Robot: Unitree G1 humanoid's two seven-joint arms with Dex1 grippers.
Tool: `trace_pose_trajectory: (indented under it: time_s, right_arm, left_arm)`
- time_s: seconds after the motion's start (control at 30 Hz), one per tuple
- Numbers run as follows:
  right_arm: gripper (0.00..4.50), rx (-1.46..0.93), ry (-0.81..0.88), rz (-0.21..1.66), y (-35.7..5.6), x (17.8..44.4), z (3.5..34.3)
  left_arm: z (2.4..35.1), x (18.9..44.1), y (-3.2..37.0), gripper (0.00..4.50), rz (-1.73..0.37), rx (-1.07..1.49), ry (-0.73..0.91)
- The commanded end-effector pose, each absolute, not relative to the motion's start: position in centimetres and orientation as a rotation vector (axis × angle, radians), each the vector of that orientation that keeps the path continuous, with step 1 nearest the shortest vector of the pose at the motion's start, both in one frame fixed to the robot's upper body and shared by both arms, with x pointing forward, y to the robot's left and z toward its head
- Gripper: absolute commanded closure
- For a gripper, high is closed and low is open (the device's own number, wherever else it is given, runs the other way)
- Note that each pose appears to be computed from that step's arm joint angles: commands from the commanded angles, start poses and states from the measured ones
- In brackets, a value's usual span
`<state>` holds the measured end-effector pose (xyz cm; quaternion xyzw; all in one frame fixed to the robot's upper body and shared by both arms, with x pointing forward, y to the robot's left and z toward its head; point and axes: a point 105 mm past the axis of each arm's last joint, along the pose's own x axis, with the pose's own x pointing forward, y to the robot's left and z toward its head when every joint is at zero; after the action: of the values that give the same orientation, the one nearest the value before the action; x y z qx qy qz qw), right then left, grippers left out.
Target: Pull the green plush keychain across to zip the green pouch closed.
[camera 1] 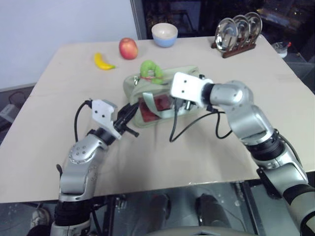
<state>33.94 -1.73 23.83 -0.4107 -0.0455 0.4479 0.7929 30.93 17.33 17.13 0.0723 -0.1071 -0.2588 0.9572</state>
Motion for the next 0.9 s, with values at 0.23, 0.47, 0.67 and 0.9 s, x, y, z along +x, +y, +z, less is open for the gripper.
trace_pose_trajectory:
  time_s: [0.23, 0.47, 0.67, 0.9]
  right_arm:
    - [2.65, -0.472, -0.144, 0.997, -0.7, 34.2, 32.1]
    - [2.1, -0.402, -0.051, 1.056, 1.9, 36.2, 30.1]
    - [0.21, -0.208, 0.054, 1.046, 2.8, 36.9, 29.7]
    - [0.21, -0.146, 0.107, 1.044, 3.2, 37.2, 29.2]
  left_arm:
    - [18.3, 31.5, 20.0, 4.5, -0.598, 0.3, -0.272]
    - [18.7, 32.0, 20.5, 4.5, -0.636, 0.352, -0.298]
    - [18.7, 31.8, 20.2, 4.5, -0.659, 0.362, -0.306]
    - [18.7, 31.8, 20.0, 4.5, -0.661, 0.362, -0.313]
